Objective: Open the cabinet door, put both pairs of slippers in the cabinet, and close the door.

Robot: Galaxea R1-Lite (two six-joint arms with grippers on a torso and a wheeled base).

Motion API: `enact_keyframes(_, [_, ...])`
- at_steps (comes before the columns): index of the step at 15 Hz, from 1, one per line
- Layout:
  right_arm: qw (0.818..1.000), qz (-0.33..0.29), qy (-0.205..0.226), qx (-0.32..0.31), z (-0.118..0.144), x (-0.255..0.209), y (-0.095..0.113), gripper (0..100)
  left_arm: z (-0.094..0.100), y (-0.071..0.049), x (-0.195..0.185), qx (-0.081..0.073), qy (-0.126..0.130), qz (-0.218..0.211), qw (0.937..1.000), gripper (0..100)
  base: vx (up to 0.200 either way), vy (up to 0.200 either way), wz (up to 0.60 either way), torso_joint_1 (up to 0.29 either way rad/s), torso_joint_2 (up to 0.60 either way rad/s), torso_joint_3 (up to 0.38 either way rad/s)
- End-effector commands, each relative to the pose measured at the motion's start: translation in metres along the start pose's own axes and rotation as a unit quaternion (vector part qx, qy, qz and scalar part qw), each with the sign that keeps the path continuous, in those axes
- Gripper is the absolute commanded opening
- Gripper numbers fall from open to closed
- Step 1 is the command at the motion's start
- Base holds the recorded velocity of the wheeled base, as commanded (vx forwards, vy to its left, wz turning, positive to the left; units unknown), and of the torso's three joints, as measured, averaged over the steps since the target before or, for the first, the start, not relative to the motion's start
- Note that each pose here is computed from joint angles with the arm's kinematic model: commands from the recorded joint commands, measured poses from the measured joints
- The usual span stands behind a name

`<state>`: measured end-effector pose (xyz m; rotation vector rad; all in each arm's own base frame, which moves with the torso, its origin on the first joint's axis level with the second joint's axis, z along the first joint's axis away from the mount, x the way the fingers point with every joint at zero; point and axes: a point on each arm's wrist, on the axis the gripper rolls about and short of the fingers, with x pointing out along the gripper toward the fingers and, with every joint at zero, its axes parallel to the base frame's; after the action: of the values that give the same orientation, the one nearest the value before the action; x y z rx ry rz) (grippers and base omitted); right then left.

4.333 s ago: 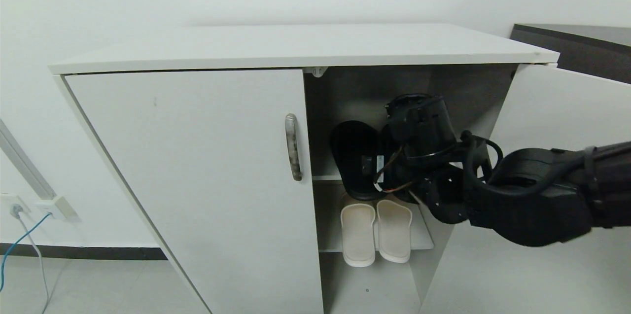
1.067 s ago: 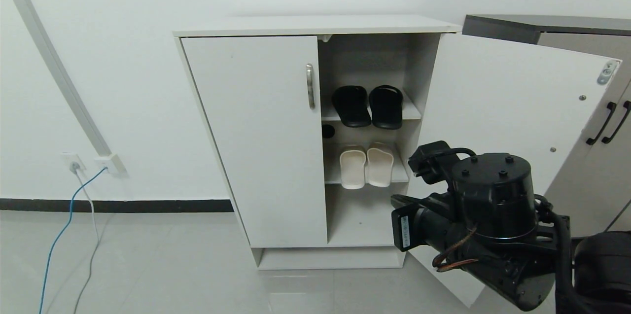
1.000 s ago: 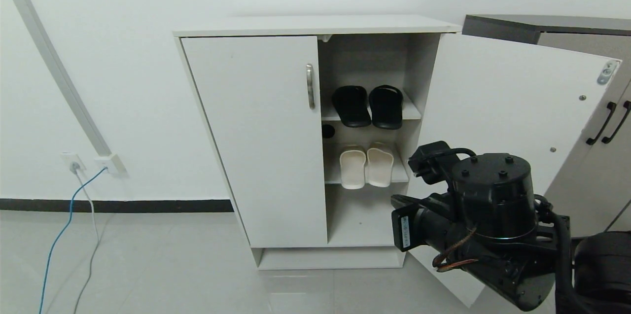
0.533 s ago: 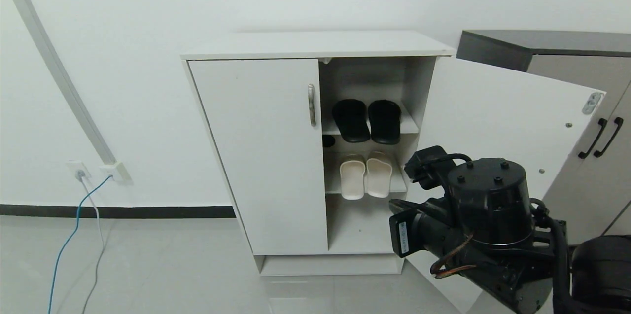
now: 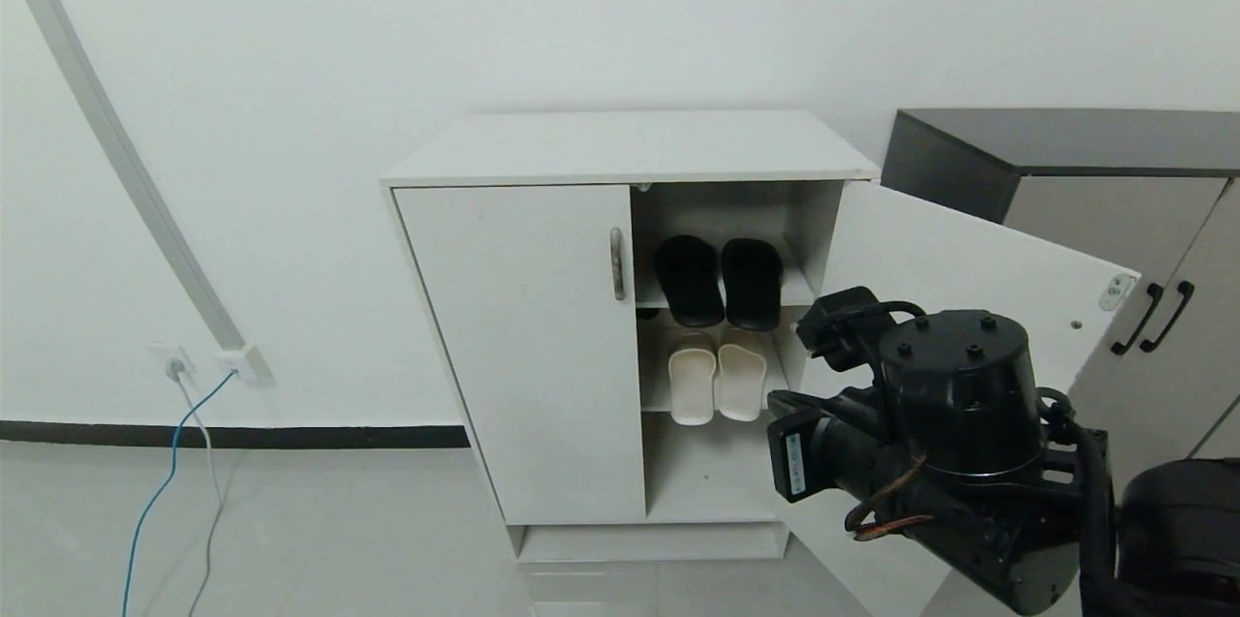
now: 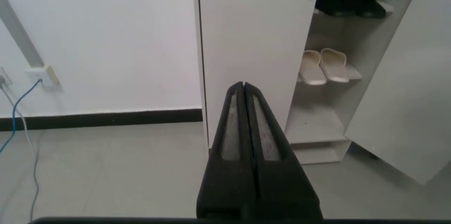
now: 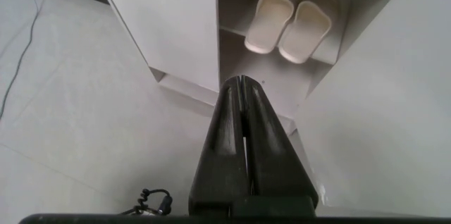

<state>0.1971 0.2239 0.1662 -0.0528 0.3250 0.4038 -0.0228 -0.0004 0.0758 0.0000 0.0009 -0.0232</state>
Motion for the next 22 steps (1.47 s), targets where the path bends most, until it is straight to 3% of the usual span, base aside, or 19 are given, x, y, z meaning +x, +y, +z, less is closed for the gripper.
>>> enact_keyframes(1, [1.0,0.0,0.001,-0.001,-0.0005,0.0004,0.0003,0,0.0001,0.0,0.0,0.0,0.0,0.0,1.0,0,0.0,0.0,0.0,0.139,-0.48,-0.32])
enact_keyframes(22, [1.0,-0.001,0.003,-0.001,-0.0022,0.0005,-0.0009,0,-0.0003,0.0,0.0001,0.0,0.0,0.0,1.0,0,0.0,0.0,0.0,0.217,-0.53,-0.315])
